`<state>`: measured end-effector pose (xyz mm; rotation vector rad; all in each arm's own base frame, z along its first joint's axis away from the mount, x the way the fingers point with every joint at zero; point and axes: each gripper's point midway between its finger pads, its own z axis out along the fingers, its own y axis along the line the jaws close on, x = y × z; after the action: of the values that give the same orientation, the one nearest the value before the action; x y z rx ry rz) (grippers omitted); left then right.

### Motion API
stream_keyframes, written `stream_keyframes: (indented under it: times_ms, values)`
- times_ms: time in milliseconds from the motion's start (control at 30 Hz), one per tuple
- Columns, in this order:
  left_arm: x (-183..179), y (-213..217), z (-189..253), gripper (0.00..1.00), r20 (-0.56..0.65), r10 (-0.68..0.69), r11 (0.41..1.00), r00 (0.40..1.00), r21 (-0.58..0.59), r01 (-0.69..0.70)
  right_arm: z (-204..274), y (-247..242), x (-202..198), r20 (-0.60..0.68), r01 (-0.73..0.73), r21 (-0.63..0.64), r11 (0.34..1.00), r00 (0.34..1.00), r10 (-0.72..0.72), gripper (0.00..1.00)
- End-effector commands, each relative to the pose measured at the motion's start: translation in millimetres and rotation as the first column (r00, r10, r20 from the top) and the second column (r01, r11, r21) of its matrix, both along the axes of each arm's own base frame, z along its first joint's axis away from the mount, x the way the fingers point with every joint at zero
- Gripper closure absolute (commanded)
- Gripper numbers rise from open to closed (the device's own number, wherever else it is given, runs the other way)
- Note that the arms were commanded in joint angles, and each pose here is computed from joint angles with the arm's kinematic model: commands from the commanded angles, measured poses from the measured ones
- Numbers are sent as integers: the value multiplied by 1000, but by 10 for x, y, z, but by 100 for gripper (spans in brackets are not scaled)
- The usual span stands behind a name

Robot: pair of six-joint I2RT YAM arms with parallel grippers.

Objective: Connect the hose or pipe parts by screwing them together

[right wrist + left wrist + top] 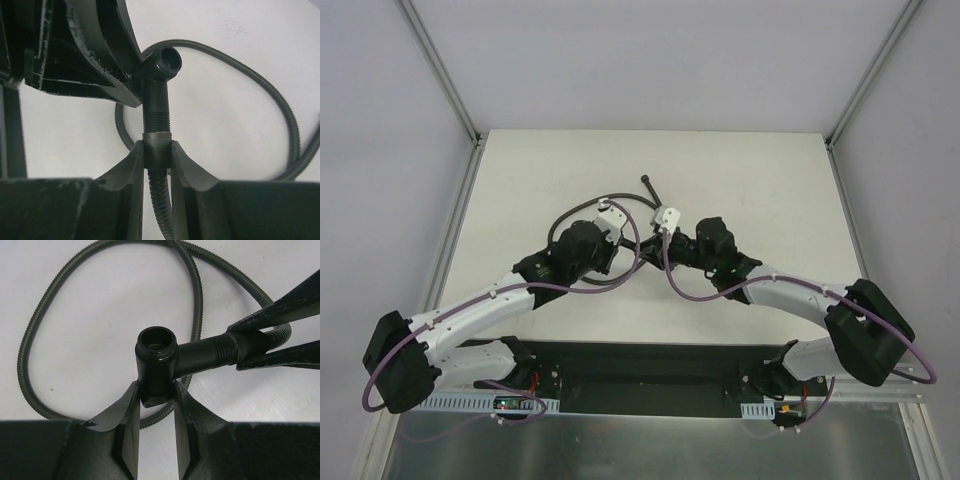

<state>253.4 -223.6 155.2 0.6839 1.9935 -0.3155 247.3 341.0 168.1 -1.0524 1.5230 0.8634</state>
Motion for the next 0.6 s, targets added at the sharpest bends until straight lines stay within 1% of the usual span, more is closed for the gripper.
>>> stream_keyframes:
  times_ms: [0,33,200,333,367,400,433,467,500,567]
  values:
    - [-192,-239,155,100,-120,-41,996,992,-78,31,447,48,203,289,82,-37,996,955,-68,99]
    - [-178,-254,222,100,-123,-33,996,992,-86,23,428,50,201,299,85,-50,995,952,-66,99]
    - [-182,-262,233,100,-200,18,996,980,-78,-34,413,66,170,380,116,-100,988,922,-70,99]
    - [-196,-331,298,100,-254,26,995,967,-87,-50,443,63,174,466,159,-117,980,880,-87,99]
    - [-207,-336,251,100,-278,32,996,960,-73,-54,458,47,194,482,185,-117,976,869,-107,99]
    - [-218,-339,235,100,-297,42,995,954,-71,-66,467,74,153,495,180,-116,977,863,-100,99]
    - [-207,-356,262,100,-303,46,995,952,-73,-72,494,61,175,525,203,-116,972,844,-113,99]
    - [-224,-342,193,100,-331,64,995,941,-50,-85,516,71,155,540,213,-116,970,833,-118,99]
    - [-211,-360,227,100,-335,67,995,940,-53,-89,521,84,145,550,216,-117,969,827,-118,99]
    - [-234,-356,147,100,-372,84,995,924,-23,-99,542,113,130,569,222,-124,967,815,-114,99]
